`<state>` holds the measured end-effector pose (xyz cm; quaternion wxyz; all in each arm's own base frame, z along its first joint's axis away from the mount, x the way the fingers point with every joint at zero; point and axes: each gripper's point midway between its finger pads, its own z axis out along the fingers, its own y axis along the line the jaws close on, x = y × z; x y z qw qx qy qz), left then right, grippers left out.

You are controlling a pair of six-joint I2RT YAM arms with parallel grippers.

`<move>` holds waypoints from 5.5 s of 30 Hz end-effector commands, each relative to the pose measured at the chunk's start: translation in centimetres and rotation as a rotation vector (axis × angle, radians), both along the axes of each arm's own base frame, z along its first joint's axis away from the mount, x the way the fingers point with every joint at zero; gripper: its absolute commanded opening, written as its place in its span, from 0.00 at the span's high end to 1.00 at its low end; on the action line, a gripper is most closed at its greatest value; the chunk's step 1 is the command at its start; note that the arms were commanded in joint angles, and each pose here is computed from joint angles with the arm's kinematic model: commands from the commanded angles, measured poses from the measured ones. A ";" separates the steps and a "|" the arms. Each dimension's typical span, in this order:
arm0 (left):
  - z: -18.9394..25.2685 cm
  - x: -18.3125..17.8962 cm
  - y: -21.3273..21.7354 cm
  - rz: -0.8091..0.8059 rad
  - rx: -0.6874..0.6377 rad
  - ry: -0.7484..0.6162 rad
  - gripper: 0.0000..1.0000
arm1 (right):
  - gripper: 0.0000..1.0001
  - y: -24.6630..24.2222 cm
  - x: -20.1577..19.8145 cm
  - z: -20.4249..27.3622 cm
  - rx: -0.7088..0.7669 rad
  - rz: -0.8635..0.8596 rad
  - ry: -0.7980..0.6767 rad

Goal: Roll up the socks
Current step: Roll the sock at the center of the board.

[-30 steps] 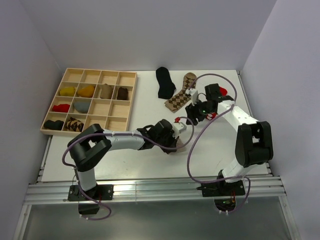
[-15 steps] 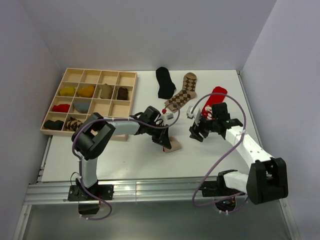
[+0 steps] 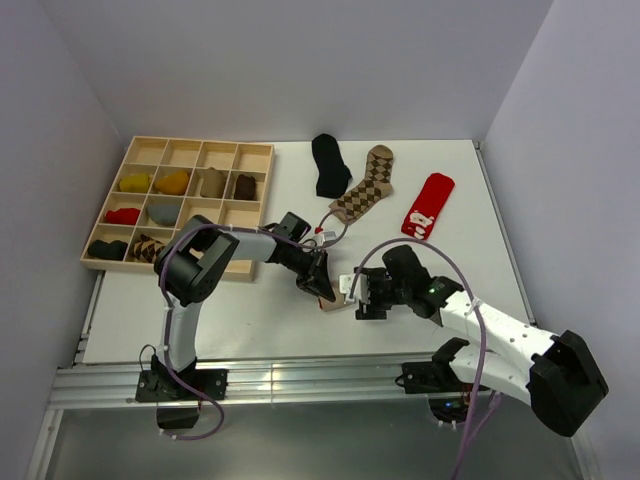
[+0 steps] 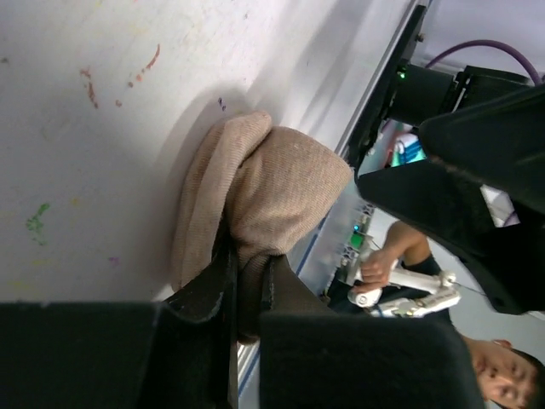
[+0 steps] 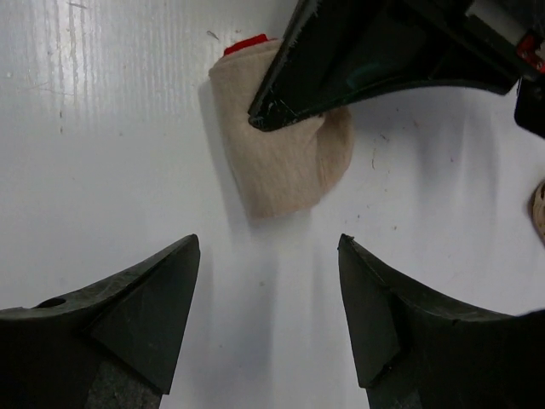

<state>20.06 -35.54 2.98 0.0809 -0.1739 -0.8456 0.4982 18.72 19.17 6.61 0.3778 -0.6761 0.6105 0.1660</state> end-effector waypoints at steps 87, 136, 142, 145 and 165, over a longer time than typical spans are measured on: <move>4.6 -4.3 -2.3 -0.026 0.378 -1.591 0.39 | 0.77 -0.7 2.1 -7.1 -0.533 0.086 0.765; 4.0 -0.1 -2.5 -0.280 0.448 -1.630 0.01 | 0.76 -0.7 1.9 -7.3 -0.580 0.089 0.864; 2.6 -0.7 -3.4 -0.341 0.444 -1.609 0.06 | 0.77 -0.7 1.8 -7.4 -0.582 0.089 0.871; 2.0 -1.1 -4.2 -0.370 0.417 -1.587 0.10 | 0.78 -0.7 1.8 -7.4 -0.582 0.089 0.870; -3.6 -1.8 -4.3 -0.490 0.436 -1.444 0.77 | 0.80 -0.8 1.8 -7.5 -0.593 0.091 0.887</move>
